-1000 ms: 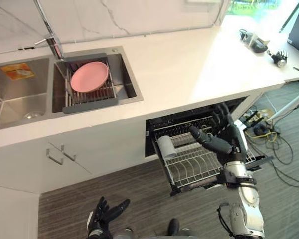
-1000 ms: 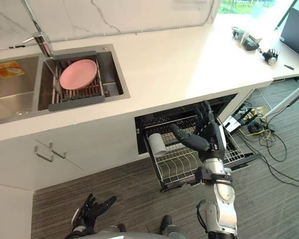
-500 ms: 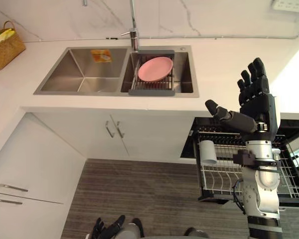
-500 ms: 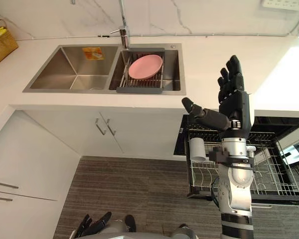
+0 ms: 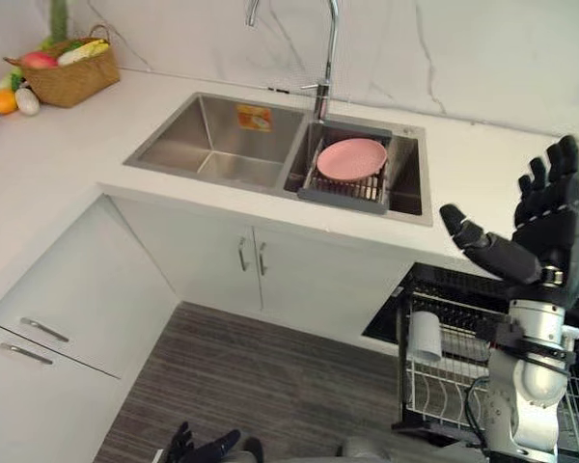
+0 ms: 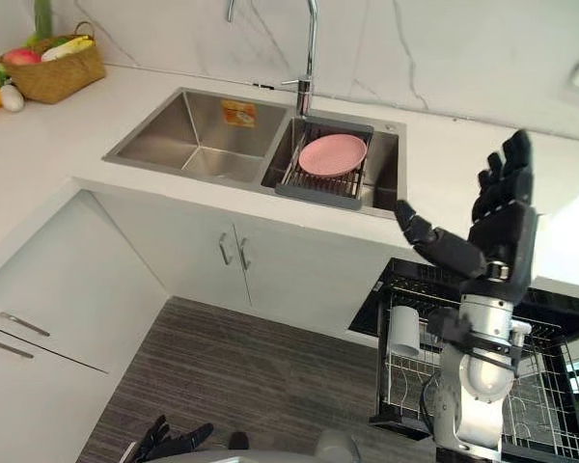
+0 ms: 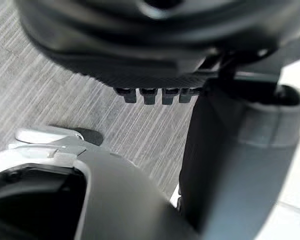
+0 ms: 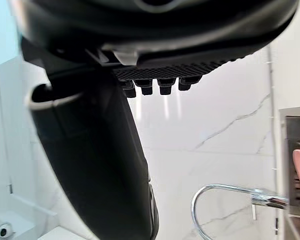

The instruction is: Walk over to the sink, pick up the cup, carry it to the dishwasher, place the cup inside the dishwasher, then close the dishwasher door

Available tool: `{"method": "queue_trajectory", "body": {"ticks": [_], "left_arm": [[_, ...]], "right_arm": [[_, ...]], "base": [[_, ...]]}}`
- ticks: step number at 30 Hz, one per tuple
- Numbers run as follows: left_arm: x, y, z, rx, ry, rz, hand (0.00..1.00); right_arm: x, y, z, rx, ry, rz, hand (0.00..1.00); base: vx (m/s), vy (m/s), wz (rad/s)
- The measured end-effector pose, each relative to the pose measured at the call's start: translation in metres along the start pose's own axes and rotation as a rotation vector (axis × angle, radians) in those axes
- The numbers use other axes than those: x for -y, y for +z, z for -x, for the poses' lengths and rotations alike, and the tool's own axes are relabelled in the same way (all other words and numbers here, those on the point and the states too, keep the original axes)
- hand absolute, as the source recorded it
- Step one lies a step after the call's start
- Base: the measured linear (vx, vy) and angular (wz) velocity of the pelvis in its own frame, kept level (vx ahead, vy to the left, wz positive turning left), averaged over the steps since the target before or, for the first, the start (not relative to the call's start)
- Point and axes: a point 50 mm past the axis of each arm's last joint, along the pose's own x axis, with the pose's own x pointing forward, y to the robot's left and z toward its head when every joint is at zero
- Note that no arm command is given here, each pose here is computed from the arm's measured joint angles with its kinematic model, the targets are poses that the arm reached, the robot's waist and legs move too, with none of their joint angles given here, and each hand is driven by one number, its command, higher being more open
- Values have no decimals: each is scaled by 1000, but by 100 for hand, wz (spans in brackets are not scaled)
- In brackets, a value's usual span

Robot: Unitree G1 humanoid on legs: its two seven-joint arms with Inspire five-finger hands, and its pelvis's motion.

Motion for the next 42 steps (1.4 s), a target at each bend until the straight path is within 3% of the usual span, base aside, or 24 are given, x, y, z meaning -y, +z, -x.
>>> {"method": "queue_trajectory", "body": {"ticks": [2, 3, 11, 19, 26, 33, 42], "left_arm": [[0, -1, 0, -1, 12, 7, 100], [5, -16, 6, -46, 58, 78, 100], [6, -15, 5, -40, 49, 96, 100], [21, 2, -5, 32, -123, 113, 100], [55, 33, -4, 264, -286, 49, 100], [55, 34, -2, 269, -330, -21, 100], [49, 39, -6, 245, -386, -55, 100]], "right_arm": [[8, 4, 2, 8, -36, 4, 100], [18, 31, 23, 38, -141, 35, 100], [17, 30, 26, 24, -153, 47, 100], [12, 8, 21, -44, -103, 172, 100], [3, 1, 6, -24, -51, 184, 100], [0, 6, -15, 85, -165, 144, 100], [-11, -1, -23, 79, -96, 155, 100]], "base": [[15, -41, -14], [10, -19, -10], [-3, -10, -9], [15, -55, 4], [-98, -20, 14], [21, 130, -4], [200, 199, -26]]}}
